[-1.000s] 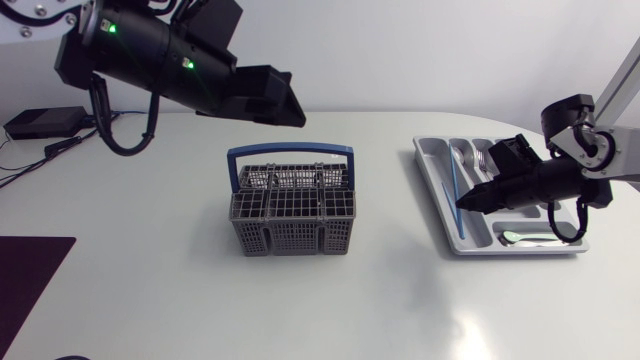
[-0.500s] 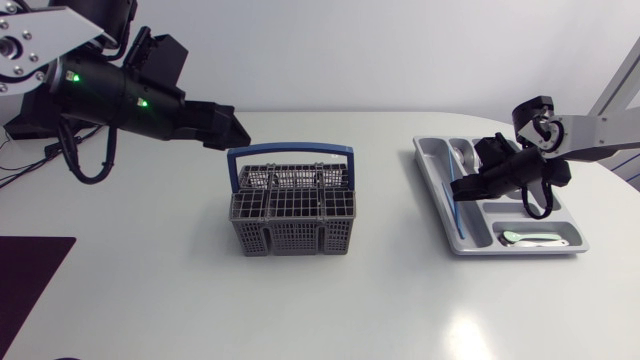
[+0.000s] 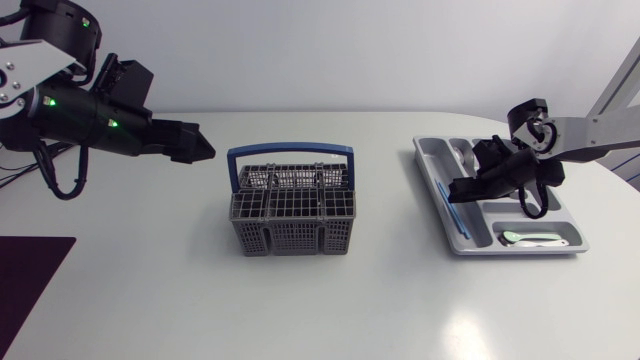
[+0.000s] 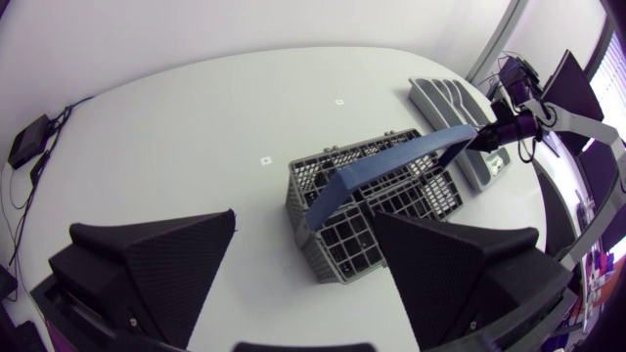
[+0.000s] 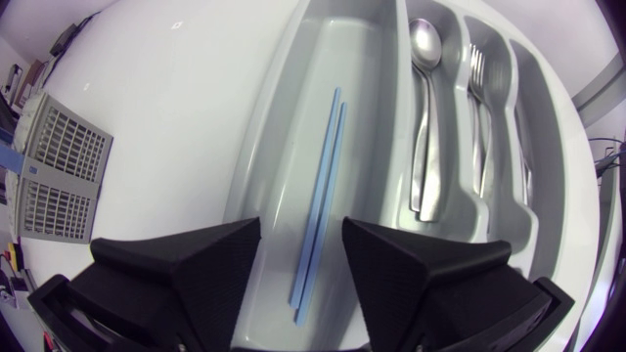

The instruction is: Unload the cutlery basket into the drawer organizer.

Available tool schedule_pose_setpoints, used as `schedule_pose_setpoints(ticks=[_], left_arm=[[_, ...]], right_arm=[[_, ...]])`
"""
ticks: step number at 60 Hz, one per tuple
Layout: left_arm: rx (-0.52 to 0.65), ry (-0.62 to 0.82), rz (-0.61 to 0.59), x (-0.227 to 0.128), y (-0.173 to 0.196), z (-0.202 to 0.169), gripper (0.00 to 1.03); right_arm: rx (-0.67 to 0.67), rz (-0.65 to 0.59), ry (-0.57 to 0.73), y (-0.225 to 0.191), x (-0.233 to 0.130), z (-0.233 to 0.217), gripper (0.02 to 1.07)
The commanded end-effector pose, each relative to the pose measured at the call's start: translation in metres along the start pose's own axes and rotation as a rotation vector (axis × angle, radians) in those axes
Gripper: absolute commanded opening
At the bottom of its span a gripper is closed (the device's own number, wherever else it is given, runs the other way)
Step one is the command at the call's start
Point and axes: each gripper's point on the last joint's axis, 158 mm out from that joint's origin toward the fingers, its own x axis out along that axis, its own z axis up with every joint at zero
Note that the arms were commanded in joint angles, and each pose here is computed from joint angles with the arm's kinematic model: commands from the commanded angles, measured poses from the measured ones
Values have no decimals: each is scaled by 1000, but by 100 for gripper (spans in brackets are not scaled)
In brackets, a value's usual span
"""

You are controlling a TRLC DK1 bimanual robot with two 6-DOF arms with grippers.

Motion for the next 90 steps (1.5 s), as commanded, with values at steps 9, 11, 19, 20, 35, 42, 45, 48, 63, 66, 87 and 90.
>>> schedule_pose_setpoints(ticks=[9, 11, 19, 20, 35, 42, 45, 48, 63, 66, 87, 90], left_arm=[[30, 85, 109, 27, 32, -31, 98], [33, 112, 116, 35, 35, -37, 98], [60, 204, 138, 63, 36, -58, 98], [66, 212, 141, 67, 36, -59, 98], [109, 236, 146, 94, 26, -62, 98], [123, 241, 138, 103, 19, -62, 98], [134, 242, 136, 106, 14, -62, 98], [138, 241, 132, 109, 11, -62, 98], [160, 218, 135, 113, 1, -50, 98], [161, 212, 136, 113, 1, -46, 98], [166, 202, 149, 117, 1, -38, 98], [166, 204, 152, 117, 1, -38, 98]], right_arm=[[-78, -15, -88, 47, -42, 7, 98], [-99, -4, -99, 60, -47, 8, 98], [-164, 30, -109, 104, -52, 8, 98], [-170, 32, -108, 108, -51, 7, 98], [-229, 66, -69, 158, -35, 4, 98], [-238, 74, -56, 169, -29, 3, 98], [-246, 80, -50, 173, -27, 2, 98], [-251, 79, -48, 175, -26, 1, 98], [-260, 78, -39, 176, -26, -4, 98], [-265, 81, -35, 179, -25, -6, 98], [-297, 96, -35, 192, -26, -8, 98], [-300, 94, -34, 194, -26, -8, 98]])
